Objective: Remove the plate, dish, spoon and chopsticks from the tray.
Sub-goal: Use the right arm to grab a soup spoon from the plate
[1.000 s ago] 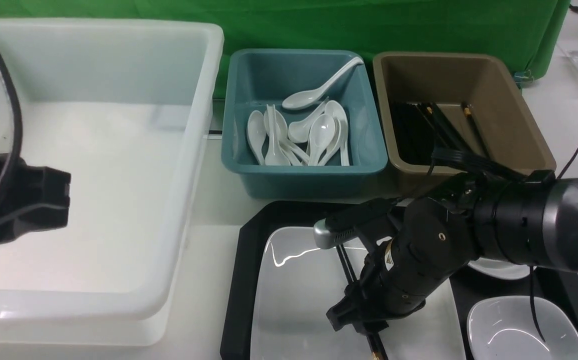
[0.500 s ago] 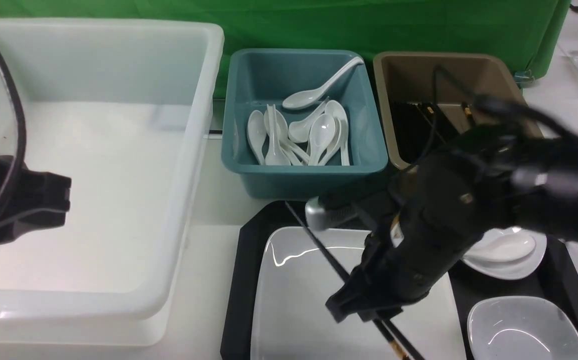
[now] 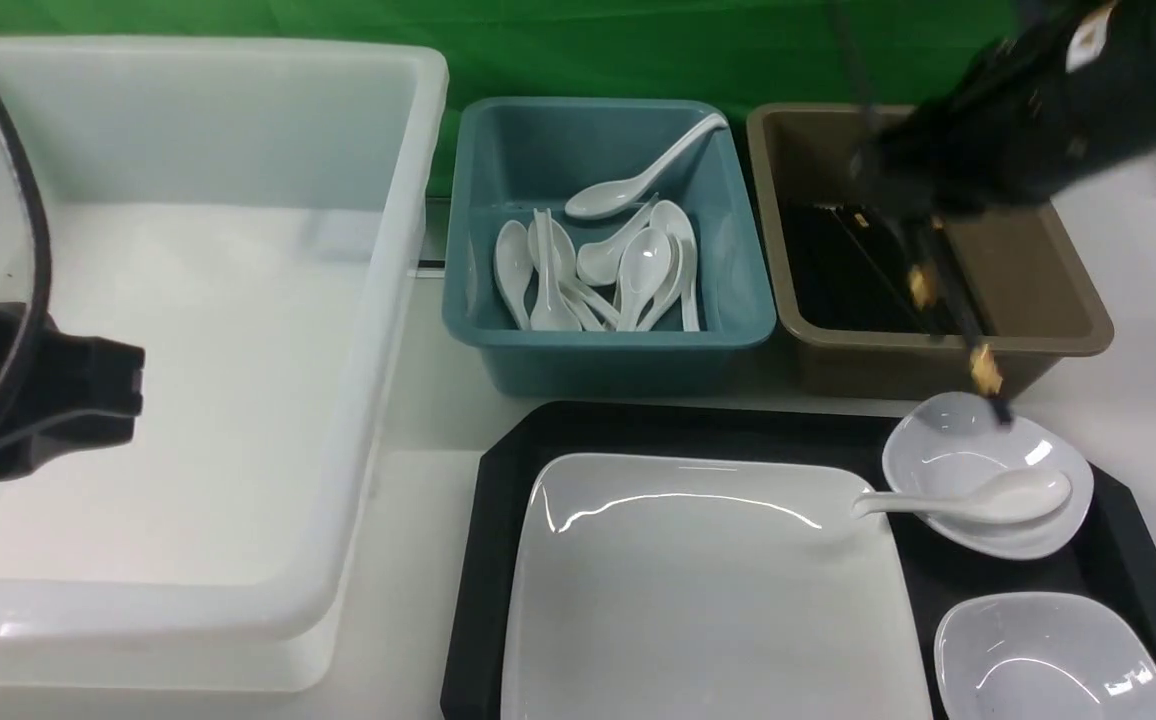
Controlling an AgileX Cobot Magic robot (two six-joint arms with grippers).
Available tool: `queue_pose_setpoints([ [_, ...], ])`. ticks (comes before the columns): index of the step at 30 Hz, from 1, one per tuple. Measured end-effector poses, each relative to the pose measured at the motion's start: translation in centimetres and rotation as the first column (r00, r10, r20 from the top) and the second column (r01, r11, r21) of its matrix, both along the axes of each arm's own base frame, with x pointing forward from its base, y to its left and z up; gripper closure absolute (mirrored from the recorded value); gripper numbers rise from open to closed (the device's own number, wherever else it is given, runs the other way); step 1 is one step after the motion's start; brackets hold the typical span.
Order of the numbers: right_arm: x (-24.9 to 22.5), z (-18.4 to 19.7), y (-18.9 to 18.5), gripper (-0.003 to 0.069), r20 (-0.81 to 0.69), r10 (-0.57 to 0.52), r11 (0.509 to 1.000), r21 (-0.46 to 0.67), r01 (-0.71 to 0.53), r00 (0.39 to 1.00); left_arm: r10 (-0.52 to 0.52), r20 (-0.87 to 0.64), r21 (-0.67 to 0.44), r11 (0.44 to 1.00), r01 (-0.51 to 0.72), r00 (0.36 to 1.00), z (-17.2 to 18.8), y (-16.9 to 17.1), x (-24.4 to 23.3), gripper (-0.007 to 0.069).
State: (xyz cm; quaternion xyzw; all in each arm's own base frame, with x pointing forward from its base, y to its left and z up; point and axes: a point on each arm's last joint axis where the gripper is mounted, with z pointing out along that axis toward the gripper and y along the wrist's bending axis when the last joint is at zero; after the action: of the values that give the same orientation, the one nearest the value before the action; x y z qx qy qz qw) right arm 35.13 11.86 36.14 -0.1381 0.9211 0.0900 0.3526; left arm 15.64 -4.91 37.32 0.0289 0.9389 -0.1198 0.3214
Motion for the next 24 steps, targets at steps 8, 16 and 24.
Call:
queue_pose_setpoints([
  [8,9.8,-4.8,-2.5,0.0523,0.073,-0.094,0.995,-0.016,0.096,0.993,-0.019,0.005,0.012,1.0,0.019,1.0,0.0,0.0,0.0,0.0615],
  [16,13.9,-11.4,-1.9,0.0523,0.107,-0.065,0.996,-0.053,0.071,0.992,-0.023,-0.002,0.017,1.0,0.023,1.0,0.0,0.0,-0.1,0.0615],
  [24,14.2,-12.5,-1.9,0.0359,0.092,-0.053,0.995,-0.075,0.06,0.994,-0.024,-0.004,0.012,1.0,0.024,1.0,0.0,0.0,-0.1,0.0615],
])
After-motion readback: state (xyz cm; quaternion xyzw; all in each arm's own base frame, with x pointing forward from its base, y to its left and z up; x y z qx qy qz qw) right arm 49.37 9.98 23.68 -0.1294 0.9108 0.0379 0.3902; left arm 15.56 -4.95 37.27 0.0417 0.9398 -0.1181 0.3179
